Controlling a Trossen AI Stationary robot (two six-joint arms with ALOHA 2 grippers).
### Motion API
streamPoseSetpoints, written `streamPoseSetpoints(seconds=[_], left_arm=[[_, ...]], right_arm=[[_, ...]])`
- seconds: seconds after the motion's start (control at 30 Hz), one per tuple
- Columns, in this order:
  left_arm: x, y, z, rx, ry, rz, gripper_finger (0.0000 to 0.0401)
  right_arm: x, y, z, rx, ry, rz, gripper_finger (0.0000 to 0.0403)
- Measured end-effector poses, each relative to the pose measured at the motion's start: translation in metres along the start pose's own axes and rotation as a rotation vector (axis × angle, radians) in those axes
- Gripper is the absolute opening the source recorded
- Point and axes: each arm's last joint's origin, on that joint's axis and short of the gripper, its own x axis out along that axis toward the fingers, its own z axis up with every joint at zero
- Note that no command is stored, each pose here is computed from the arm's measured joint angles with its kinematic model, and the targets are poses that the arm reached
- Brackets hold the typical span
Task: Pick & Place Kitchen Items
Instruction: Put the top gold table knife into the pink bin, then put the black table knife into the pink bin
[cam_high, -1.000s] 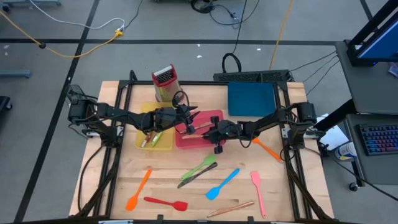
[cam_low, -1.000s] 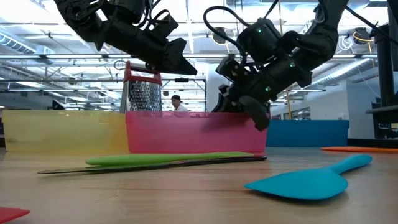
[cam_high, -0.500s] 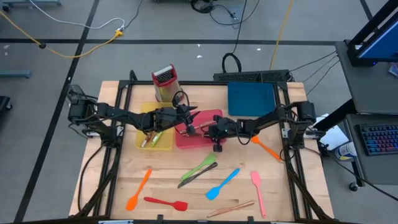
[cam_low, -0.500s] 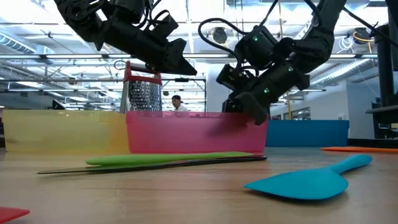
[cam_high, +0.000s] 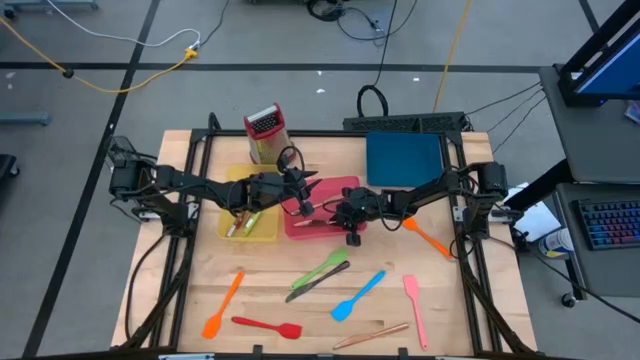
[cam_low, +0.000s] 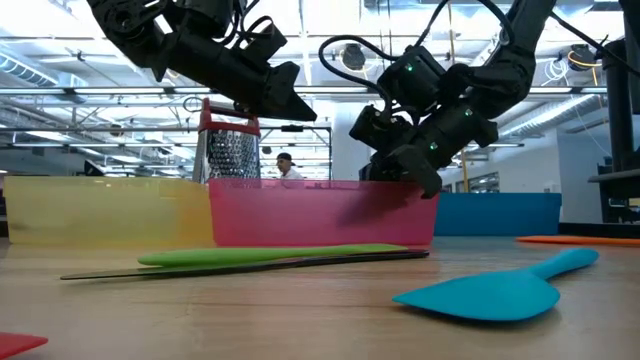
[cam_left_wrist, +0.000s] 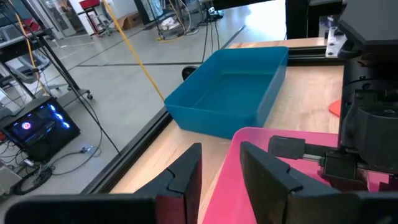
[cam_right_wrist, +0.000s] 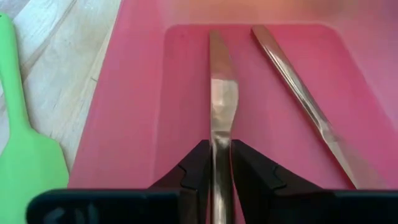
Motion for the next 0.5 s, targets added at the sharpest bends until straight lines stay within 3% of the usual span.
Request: streamPoseSetpoints(seconds=[0.5], left_arm=[[0.0,-0.0001,0.0001,0.0,0.0,0.0,0.0115]], right_arm=[[-0.007,0.0001,0.0082,-0.014,-0.042,-0.01,0.0131]])
